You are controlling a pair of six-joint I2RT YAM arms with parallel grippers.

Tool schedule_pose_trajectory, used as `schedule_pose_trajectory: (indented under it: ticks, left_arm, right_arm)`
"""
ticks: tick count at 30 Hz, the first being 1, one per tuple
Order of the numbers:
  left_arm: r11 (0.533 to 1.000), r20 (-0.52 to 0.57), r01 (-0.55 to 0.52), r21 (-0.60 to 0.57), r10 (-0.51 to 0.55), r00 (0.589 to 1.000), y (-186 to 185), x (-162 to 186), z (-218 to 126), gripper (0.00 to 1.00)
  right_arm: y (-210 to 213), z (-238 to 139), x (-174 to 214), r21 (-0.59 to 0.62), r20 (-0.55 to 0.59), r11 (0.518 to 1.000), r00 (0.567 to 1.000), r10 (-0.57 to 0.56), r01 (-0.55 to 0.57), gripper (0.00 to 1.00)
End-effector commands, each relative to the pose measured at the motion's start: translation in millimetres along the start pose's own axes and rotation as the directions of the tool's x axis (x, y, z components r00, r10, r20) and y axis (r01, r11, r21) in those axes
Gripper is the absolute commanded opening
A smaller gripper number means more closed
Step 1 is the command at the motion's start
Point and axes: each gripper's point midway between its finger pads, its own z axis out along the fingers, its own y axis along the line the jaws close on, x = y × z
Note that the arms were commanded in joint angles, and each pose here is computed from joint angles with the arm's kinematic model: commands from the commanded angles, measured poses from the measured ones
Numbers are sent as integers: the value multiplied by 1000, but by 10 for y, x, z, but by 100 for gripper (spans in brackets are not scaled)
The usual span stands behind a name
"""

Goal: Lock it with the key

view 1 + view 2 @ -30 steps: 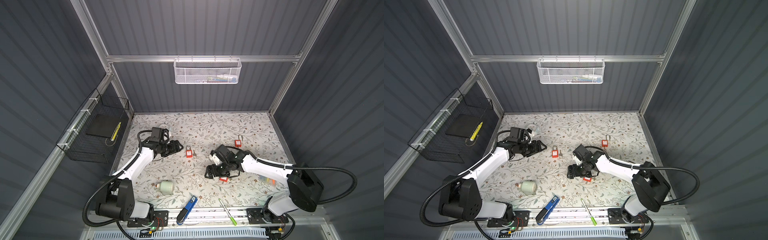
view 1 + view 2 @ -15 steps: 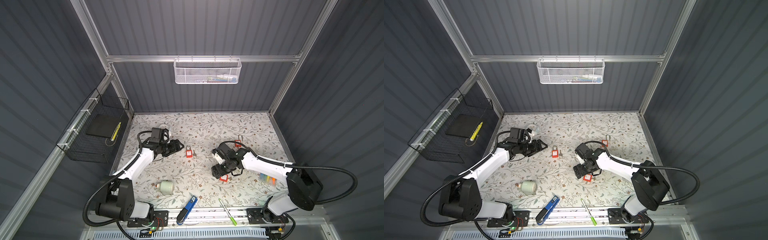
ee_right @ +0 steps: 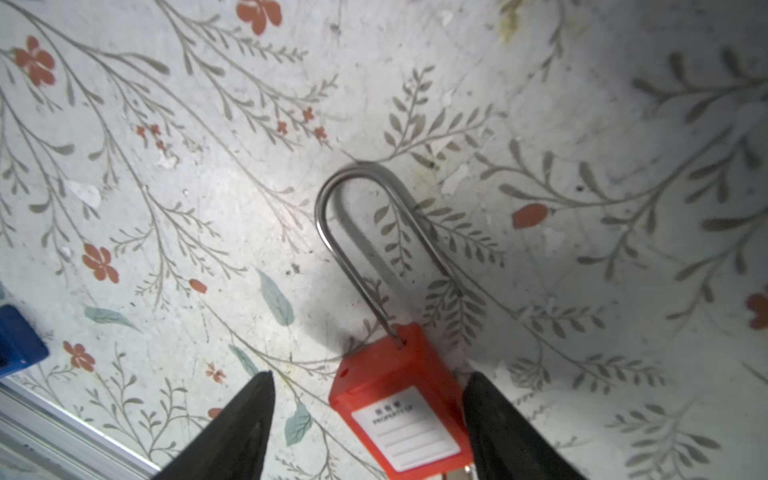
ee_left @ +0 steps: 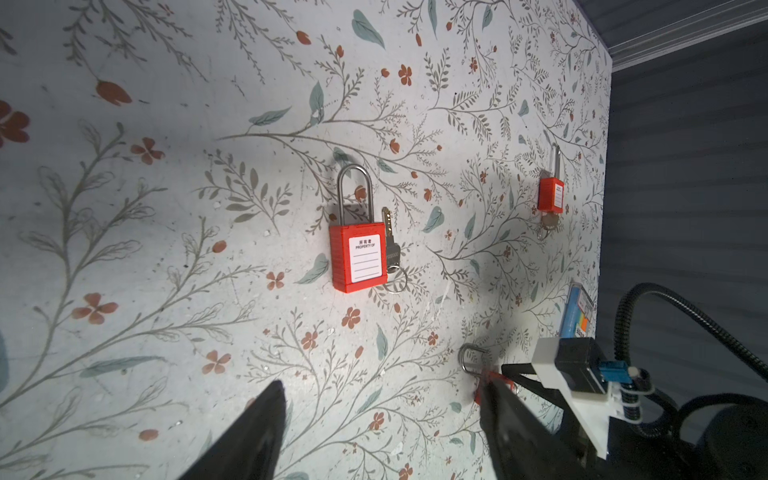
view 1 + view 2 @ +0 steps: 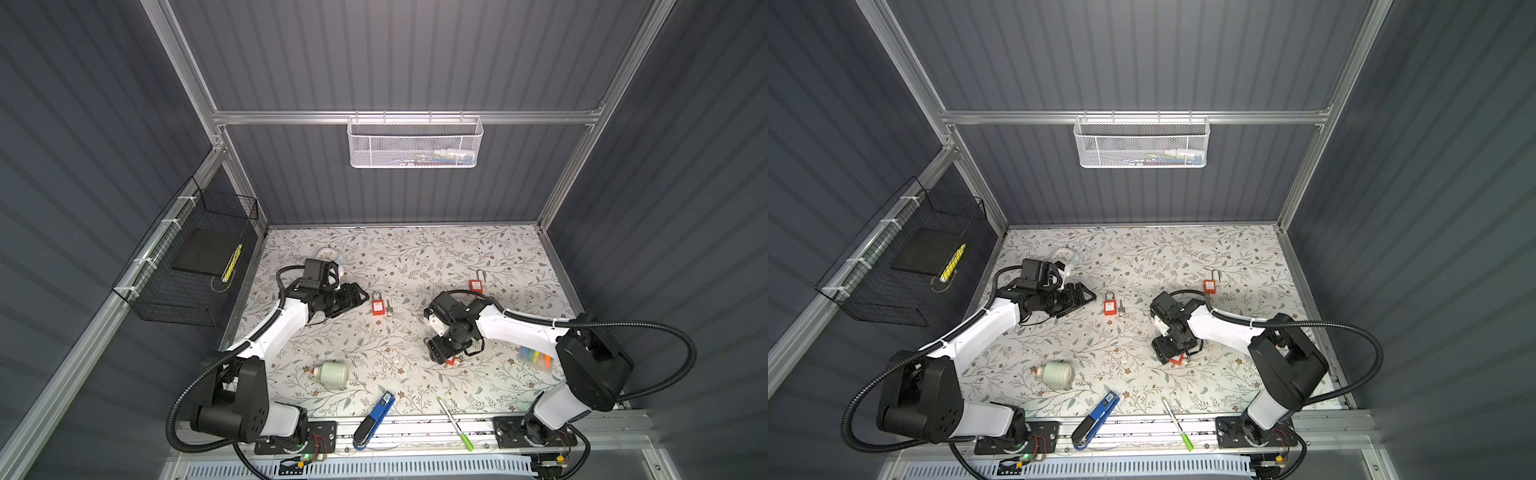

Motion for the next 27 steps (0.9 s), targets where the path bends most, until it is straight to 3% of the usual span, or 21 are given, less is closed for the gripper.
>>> schedule_pose_trajectory:
  ticks: [1, 10, 19, 27]
  left_arm:
    - [999, -5, -10, 37, 10, 1000, -161, -2, -11, 76]
    - [999, -34, -15, 43, 17, 999, -279, 184, 84, 76]
    - [996, -47, 4, 90, 0, 999, -366, 331, 63, 75]
    - [993, -55, 29, 112, -22, 998, -351, 514, 82, 75]
  right_arm:
    - [-17, 26, 204, 30, -62, 1000, 998, 5, -3, 67]
    - [-24, 48, 287, 112, -95, 994, 995, 11, 0, 59]
    - [-21, 126, 328, 131, -100, 991, 995, 10, 4, 44]
    - [22, 202, 387, 135, -111, 991, 994, -7, 22, 49]
